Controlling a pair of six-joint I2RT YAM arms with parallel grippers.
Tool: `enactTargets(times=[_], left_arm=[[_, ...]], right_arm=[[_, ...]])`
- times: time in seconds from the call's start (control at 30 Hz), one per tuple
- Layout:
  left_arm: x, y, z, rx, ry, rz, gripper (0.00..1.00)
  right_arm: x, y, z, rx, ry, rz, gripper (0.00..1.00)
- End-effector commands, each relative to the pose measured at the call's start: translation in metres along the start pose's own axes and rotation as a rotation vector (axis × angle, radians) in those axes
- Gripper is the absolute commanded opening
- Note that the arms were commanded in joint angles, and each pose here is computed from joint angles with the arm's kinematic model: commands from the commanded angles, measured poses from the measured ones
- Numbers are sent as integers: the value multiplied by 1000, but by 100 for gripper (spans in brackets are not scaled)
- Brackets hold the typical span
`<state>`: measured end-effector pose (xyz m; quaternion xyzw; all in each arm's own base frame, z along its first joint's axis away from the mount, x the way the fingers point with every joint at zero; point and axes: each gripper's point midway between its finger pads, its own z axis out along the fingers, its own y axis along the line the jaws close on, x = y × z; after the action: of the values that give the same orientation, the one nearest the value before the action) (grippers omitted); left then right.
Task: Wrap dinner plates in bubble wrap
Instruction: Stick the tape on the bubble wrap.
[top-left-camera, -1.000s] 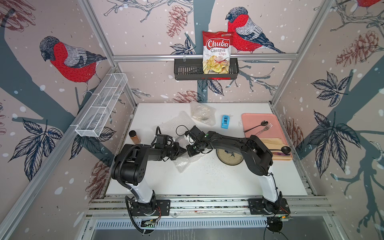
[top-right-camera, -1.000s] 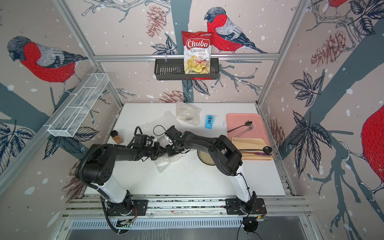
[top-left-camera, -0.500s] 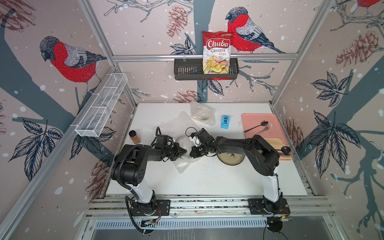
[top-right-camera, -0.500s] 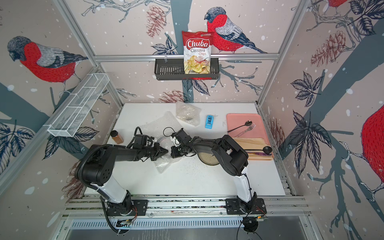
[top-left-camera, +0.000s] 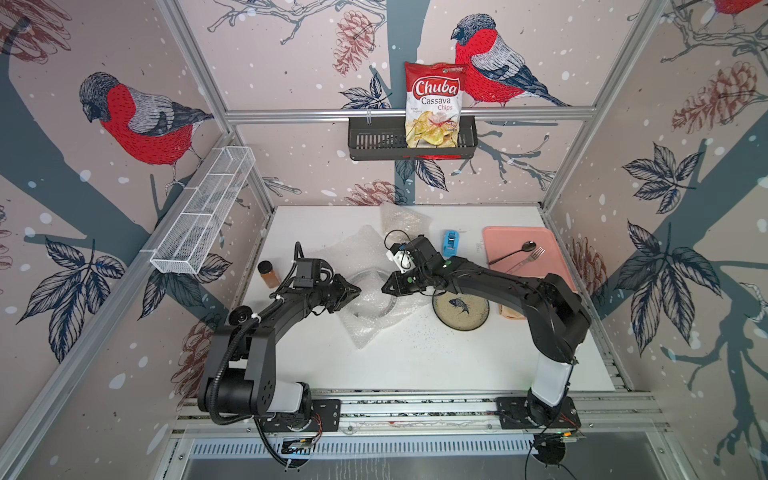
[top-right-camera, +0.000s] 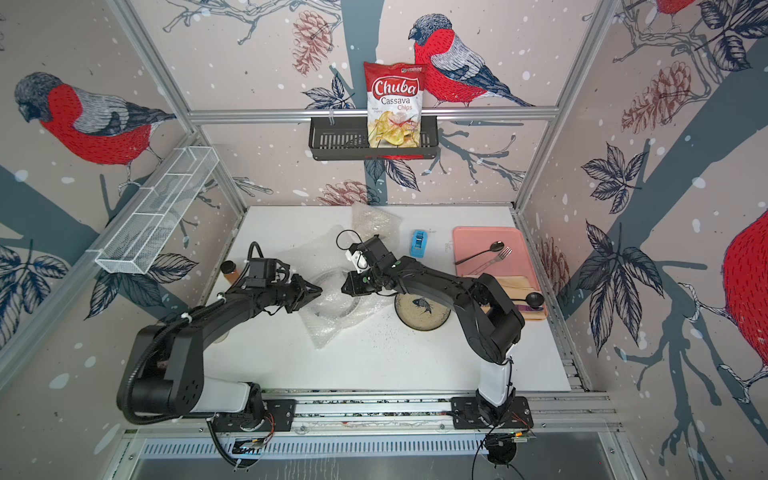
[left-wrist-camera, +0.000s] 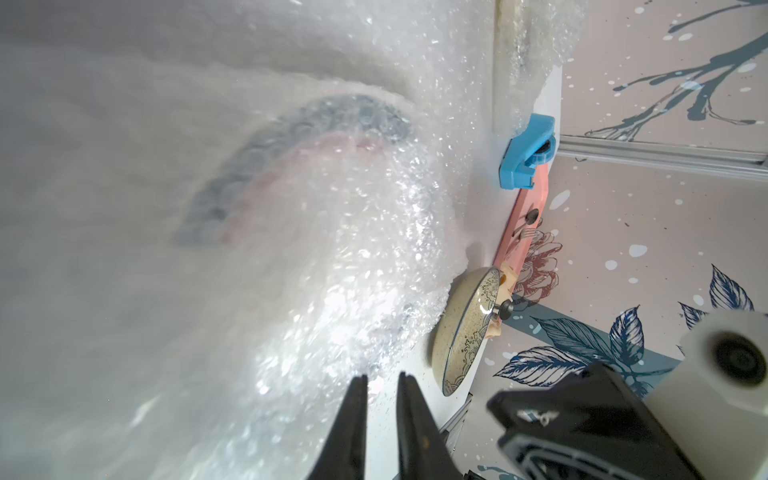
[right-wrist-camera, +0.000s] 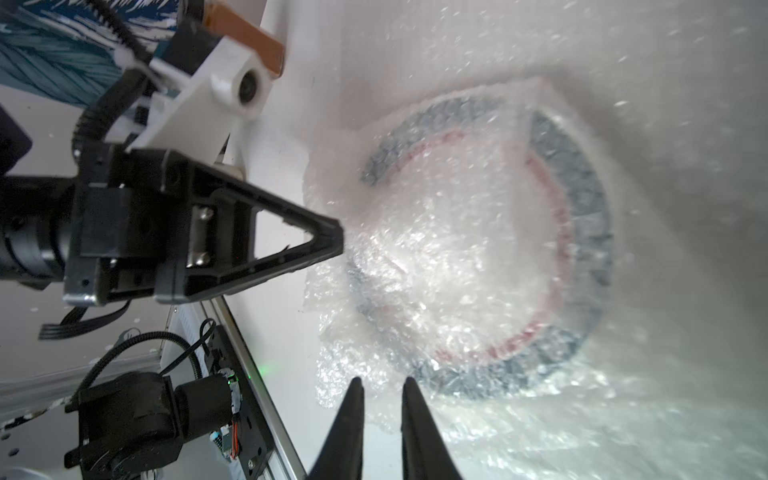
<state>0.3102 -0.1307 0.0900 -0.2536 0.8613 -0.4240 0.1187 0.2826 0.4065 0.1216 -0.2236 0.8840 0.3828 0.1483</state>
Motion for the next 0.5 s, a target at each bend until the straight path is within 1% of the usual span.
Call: enactTargets(times=[0.0, 0.1, 0.2, 0.33, 0.47], left_arm=[[5, 22, -10, -84, -34, -24, 29], [8, 32, -13, -99, -59, -20, 41], [13, 43, -11, -111, -63, -30, 46], [20, 55, -5, -102, -59, -65, 49], [24, 58, -2, -98, -56, -81, 50]], right_arm=[[-6, -27, -7, 66, -18, -1, 24], [-14, -45, -6, 72, -23, 1, 26], [-23, -59, -1, 94, -30, -19, 28], [-38, -70, 7, 100, -48, -76, 32], [-53, -83, 19, 112, -48, -115, 34]])
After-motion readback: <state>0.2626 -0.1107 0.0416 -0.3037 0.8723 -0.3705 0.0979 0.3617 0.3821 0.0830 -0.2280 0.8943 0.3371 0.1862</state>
